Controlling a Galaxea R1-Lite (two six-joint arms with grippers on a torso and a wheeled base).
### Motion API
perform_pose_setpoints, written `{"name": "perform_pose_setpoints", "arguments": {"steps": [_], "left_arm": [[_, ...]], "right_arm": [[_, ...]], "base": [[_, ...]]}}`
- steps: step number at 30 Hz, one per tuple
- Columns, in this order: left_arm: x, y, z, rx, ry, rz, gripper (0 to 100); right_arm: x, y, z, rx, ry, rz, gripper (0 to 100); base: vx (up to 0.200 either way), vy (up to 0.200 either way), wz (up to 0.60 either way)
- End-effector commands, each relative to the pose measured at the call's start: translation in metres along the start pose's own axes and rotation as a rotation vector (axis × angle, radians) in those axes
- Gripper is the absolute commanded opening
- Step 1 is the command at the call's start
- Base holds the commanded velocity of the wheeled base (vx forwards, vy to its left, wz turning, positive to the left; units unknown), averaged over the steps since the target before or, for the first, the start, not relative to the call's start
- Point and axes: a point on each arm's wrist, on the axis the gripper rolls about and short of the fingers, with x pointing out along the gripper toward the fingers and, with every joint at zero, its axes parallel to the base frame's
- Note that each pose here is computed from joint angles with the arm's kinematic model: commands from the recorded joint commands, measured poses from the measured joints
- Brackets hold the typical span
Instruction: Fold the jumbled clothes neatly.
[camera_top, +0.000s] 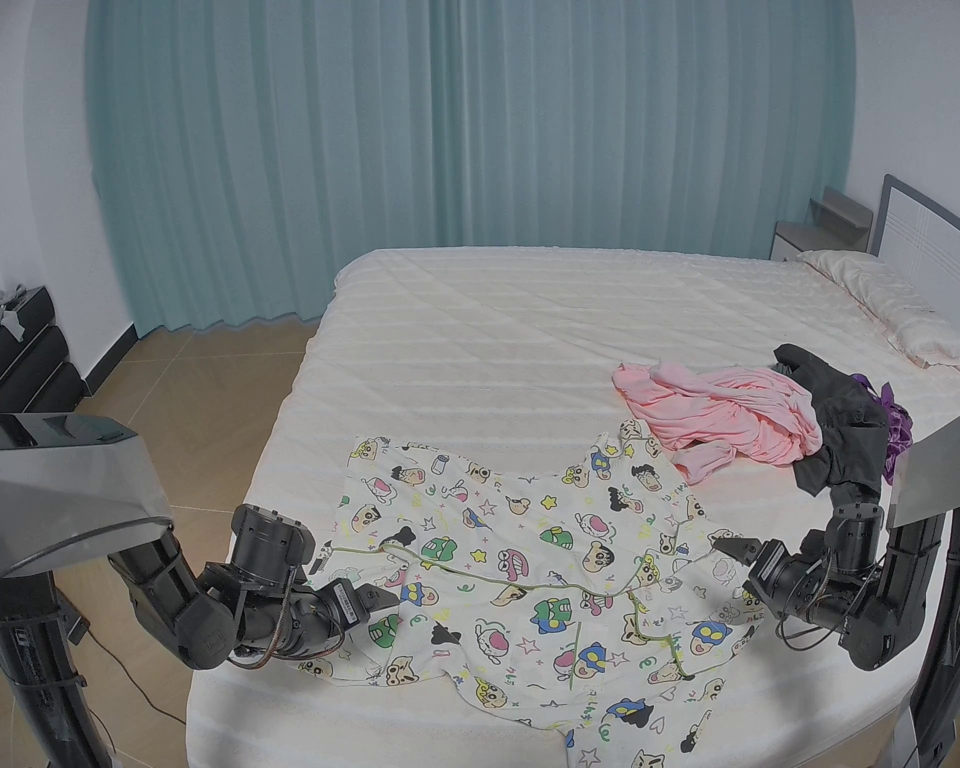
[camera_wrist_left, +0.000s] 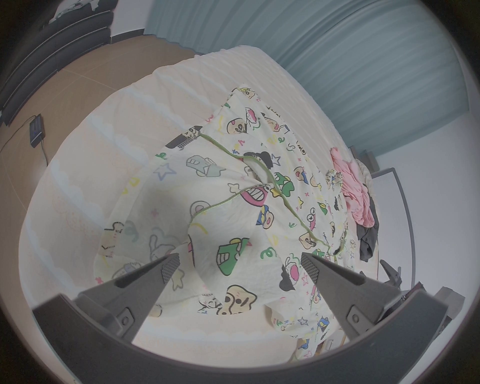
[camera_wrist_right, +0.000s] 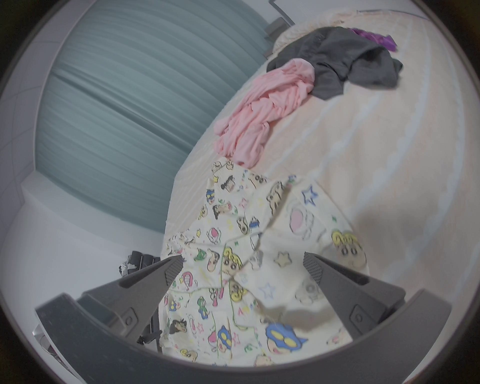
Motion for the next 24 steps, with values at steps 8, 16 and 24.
{"name": "perform_pose_setpoints", "arguments": {"steps": [8,16,24], "left_arm": [[0.019,-0.006,-0.009,0.033,-0.014,0.053,100],[0.037,-0.012,-0.027,0.092,-0.075,0.154,100],[0.039,-0.016,-0.03,0.053,-0.099,0.158,100]], "right_arm": [[-0.002,-0.003,-0.008,0.008,0.032,-0.015,100],[-0.004,-0.001,-0.006,0.006,0.025,-0.007,100],[-0.004,-0.001,-0.007,0.005,0.024,-0.006,100]], "base": [[0.0,0.0,0.0],[0.0,0.0,0.0],[0.0,0.0,0.0]]}}
